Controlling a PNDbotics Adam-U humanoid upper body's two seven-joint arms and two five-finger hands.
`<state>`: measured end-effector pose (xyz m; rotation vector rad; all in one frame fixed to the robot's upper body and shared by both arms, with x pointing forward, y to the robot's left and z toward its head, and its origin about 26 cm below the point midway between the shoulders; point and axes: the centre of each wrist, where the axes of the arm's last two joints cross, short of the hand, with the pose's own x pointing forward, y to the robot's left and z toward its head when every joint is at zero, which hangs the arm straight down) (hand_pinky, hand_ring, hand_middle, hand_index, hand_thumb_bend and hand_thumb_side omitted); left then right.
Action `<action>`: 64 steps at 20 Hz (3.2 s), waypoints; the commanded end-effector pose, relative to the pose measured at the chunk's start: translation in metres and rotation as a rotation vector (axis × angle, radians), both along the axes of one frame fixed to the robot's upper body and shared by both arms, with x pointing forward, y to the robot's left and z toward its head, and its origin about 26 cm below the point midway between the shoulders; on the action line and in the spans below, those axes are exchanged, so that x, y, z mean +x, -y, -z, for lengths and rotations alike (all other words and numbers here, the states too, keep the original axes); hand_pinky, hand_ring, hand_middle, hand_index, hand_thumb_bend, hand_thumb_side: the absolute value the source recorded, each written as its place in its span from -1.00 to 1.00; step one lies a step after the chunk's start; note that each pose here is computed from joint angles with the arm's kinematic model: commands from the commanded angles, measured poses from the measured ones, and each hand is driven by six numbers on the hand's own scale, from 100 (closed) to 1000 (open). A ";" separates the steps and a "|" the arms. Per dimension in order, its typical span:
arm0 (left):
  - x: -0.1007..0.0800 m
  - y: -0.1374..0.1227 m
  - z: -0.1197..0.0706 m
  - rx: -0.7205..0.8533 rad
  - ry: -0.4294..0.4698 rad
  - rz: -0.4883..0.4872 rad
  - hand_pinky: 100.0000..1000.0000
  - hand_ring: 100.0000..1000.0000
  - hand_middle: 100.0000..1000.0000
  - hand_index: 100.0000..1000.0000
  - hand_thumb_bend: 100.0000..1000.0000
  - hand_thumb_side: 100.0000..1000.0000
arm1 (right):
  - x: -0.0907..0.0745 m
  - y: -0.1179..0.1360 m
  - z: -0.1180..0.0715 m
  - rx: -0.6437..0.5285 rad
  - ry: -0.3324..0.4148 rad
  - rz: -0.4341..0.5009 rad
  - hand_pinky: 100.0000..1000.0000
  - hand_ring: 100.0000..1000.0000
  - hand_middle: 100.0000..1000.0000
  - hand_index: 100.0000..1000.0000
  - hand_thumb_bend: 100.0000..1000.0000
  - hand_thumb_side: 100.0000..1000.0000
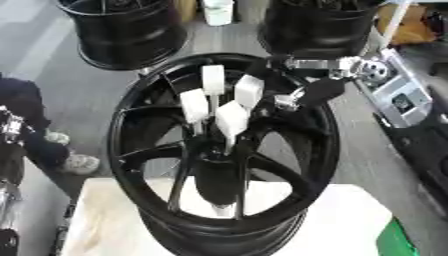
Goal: Pull the pin out of the wheel hub.
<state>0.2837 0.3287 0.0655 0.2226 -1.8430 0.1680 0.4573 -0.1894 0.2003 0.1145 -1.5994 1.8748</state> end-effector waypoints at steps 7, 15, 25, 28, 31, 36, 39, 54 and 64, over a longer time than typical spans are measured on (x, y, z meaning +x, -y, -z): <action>0.003 -0.003 -0.010 0.017 0.033 -0.001 0.37 0.59 0.32 0.44 0.24 0.07 | 0.007 -0.003 -0.017 -0.056 0.076 -0.096 0.76 0.81 0.90 1.00 -1.00 0.10; 0.004 -0.002 -0.012 0.017 0.037 0.003 0.37 0.59 0.32 0.44 0.24 0.07 | 0.008 -0.013 -0.017 -0.055 0.088 -0.113 0.75 0.78 0.86 1.00 -1.00 0.08; 0.004 -0.001 -0.012 0.016 0.039 0.007 0.37 0.59 0.32 0.44 0.24 0.07 | 0.008 -0.026 -0.011 -0.079 0.100 -0.141 0.73 0.73 0.78 1.00 -1.00 -0.07; 0.004 -0.001 -0.012 0.017 0.038 0.007 0.37 0.59 0.32 0.44 0.24 0.07 | 0.009 -0.026 -0.010 -0.090 0.104 -0.141 0.70 0.68 0.70 1.00 -1.00 -0.15; 0.004 -0.001 -0.012 0.017 0.039 0.008 0.37 0.59 0.32 0.44 0.24 0.07 | 0.009 -0.025 -0.009 -0.100 0.107 -0.138 0.65 0.60 0.64 1.00 -1.00 -0.26; 0.004 -0.001 -0.012 0.017 0.039 0.008 0.37 0.59 0.32 0.44 0.24 0.07 | 0.010 -0.025 -0.009 -0.118 0.122 -0.138 0.56 0.49 0.55 0.97 -1.00 -0.57; 0.004 -0.001 -0.012 0.016 0.039 0.009 0.37 0.59 0.32 0.44 0.24 0.07 | 0.010 -0.025 -0.008 -0.124 0.128 -0.139 0.51 0.44 0.50 0.94 -1.00 -0.80; 0.003 -0.001 -0.011 0.014 0.038 0.008 0.37 0.60 0.32 0.44 0.24 0.07 | 0.009 -0.028 -0.018 -0.074 0.188 -0.133 0.06 -0.12 -0.07 0.38 -1.00 -1.00; 0.003 -0.001 -0.011 0.016 0.037 0.008 0.37 0.60 0.32 0.44 0.24 0.07 | 0.007 -0.035 -0.039 -0.029 0.240 -0.141 -0.07 -0.23 -0.16 0.30 -1.00 -1.00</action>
